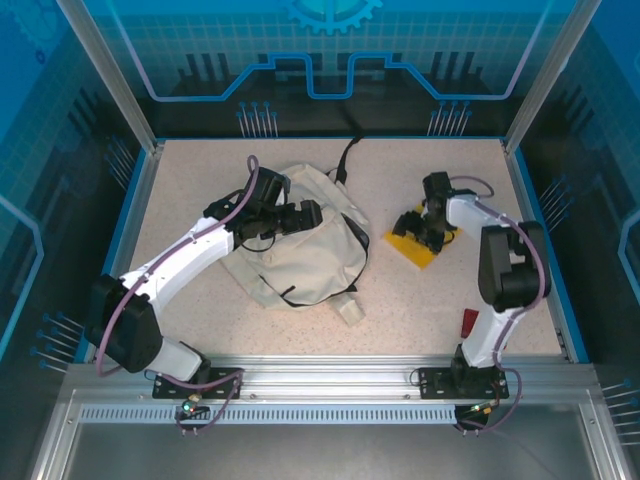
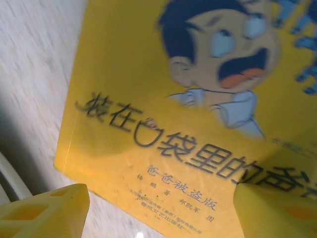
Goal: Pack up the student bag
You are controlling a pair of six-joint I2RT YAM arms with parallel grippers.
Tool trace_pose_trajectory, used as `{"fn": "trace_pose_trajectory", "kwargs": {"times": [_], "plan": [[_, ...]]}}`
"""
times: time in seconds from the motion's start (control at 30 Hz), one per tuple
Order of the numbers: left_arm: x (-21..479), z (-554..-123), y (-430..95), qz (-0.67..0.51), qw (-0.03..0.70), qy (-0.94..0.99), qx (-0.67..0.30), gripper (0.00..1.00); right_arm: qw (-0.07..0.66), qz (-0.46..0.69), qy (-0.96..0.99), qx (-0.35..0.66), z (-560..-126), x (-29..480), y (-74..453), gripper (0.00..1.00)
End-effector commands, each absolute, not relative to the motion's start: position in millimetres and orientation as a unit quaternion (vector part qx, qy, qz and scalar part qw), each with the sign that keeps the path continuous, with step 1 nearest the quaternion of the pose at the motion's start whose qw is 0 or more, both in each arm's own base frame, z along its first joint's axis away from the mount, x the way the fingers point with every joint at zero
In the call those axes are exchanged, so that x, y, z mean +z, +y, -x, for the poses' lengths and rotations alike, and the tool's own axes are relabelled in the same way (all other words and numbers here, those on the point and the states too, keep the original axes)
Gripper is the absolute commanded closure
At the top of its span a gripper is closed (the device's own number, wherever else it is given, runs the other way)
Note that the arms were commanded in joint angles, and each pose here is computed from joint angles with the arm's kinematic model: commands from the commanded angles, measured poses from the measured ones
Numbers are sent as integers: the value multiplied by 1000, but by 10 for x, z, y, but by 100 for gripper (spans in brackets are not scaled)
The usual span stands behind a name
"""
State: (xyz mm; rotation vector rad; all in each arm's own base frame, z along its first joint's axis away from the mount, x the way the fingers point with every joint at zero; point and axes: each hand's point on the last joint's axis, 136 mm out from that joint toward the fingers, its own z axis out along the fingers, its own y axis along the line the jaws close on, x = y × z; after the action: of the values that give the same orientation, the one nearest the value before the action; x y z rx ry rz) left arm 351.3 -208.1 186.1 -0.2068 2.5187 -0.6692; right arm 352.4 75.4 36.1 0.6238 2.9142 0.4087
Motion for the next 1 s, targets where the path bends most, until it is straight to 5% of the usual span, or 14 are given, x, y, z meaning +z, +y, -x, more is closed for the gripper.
{"fn": "trace_pose_trajectory", "kwargs": {"times": [0.0,0.17,0.43,0.83,0.97], "plan": [[1897,-3530,-2094,83,253,929,-255,1,11,-237,962,134,-2925,257,822,22],[1892,-3514,-2115,85,250,927,-264,1,15,-253,962,105,-2449,307,721,22],[1877,-3466,-2246,73,229,926,-290,1,93,-215,970,61,-2859,787,492,21],[1722,-3208,-3040,-40,173,940,-292,3,60,-253,963,64,-2961,486,20,22],[1608,-3142,-3395,-66,147,939,-303,9,45,-250,964,75,-2951,382,5,31]]}}
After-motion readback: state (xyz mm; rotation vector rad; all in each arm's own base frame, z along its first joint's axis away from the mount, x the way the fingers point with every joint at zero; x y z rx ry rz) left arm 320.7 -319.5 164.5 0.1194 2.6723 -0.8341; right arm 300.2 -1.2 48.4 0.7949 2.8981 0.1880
